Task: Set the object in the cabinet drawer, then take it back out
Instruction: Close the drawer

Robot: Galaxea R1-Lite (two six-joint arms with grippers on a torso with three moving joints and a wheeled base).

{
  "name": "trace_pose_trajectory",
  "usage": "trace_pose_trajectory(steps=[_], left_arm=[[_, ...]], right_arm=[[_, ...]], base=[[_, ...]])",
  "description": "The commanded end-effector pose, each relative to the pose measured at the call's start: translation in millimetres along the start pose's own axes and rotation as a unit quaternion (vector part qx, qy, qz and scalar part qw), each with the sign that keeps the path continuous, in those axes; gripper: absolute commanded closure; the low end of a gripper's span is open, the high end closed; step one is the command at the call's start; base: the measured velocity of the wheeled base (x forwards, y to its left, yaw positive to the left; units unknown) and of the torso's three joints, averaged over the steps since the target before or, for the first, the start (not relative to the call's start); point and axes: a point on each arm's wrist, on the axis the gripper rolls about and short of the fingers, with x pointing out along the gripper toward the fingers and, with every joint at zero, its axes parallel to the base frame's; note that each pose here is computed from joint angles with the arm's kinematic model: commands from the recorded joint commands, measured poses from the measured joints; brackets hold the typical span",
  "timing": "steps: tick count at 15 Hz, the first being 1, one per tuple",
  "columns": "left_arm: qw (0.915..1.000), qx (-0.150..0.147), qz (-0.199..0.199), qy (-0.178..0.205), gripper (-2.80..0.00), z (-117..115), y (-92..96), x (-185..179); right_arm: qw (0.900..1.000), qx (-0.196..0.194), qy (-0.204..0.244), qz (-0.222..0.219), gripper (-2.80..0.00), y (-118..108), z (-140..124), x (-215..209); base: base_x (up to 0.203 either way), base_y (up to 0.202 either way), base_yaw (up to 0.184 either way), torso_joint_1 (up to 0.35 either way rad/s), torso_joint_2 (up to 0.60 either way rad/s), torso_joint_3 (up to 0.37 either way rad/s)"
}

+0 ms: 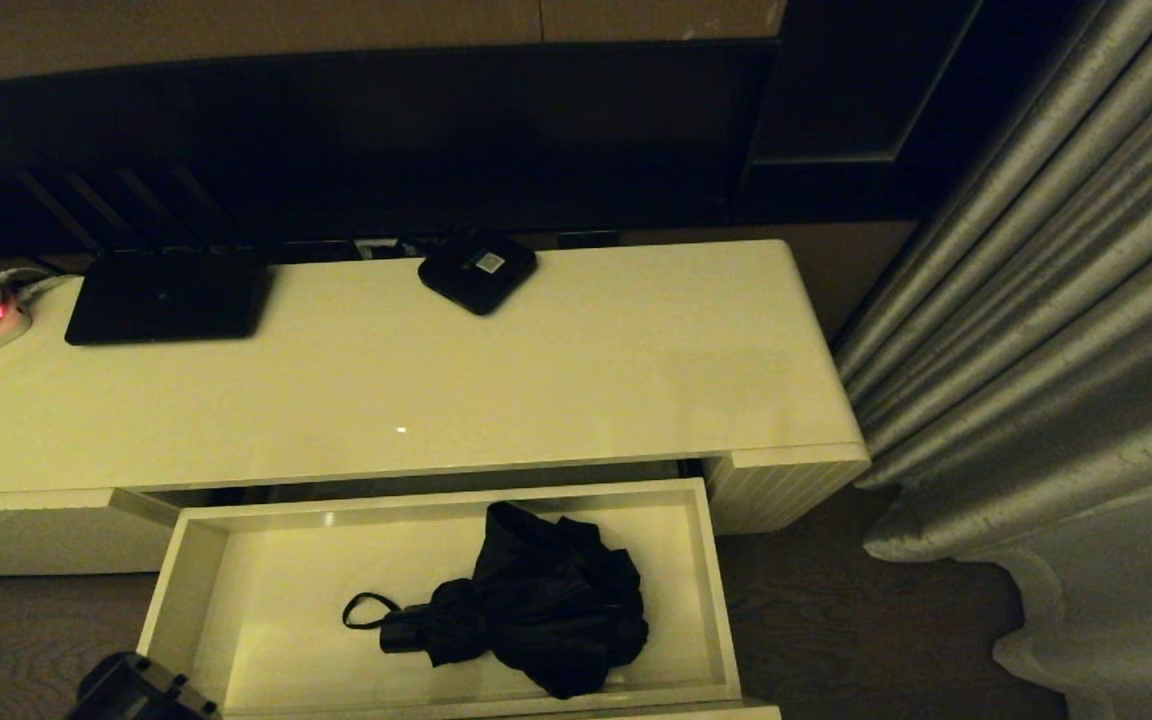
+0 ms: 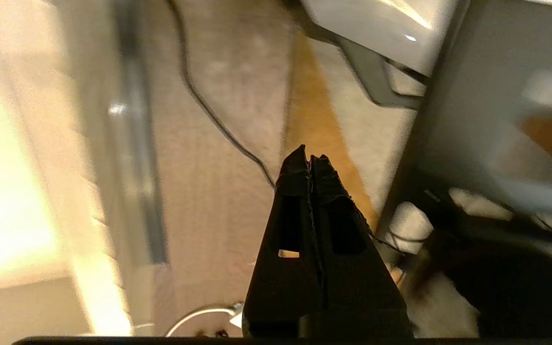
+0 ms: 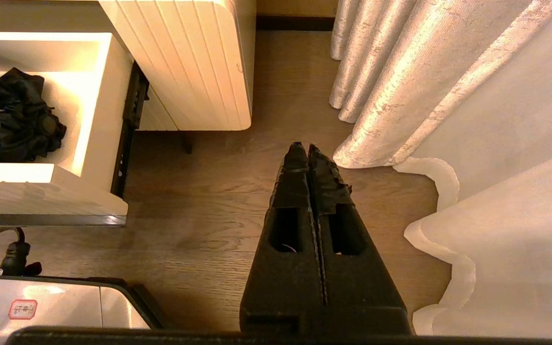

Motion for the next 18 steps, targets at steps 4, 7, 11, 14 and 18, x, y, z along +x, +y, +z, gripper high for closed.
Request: trace_pose_trajectory(steps=[4, 7, 11, 14, 18], left_arm=[[0.9994, -0.002, 0.03, 0.015, 0.0, 11.3, 21.6, 20.9], [0.9972, -0.002, 0.073, 0.02, 0.0, 16.0, 31.3, 27.2], [0.9912, -0.003, 0.131, 0.019, 0.0, 21.6, 42.2, 29.0], [0.9863, -0.004, 0.164, 0.01, 0.0, 25.6, 48.6, 28.4], [0.9804, -0.008, 0.197, 0.009, 0.0, 28.1, 53.5, 27.9]], right_arm=[[1.0, 0.0, 0.0, 0.001, 0.0, 0.0, 0.1, 0.1], [1.0, 0.0, 0.0, 0.001, 0.0, 0.0, 0.1, 0.1], [1.0, 0.0, 0.0, 0.001, 0.0, 0.0, 0.1, 0.1], [1.0, 0.0, 0.0, 0.001, 0.0, 0.0, 0.1, 0.1], [1.0, 0.0, 0.0, 0.001, 0.0, 0.0, 0.1, 0.1]], base=[[0.0, 0.0, 0.0, 0.0, 0.0, 0.0], [0.0, 0.0, 0.0, 0.0, 0.0, 0.0], [0.0, 0.0, 0.0, 0.0, 0.0, 0.0], [0.0, 0.0, 0.0, 0.0, 0.0, 0.0], [0.0, 0.0, 0.0, 0.0, 0.0, 0.0]])
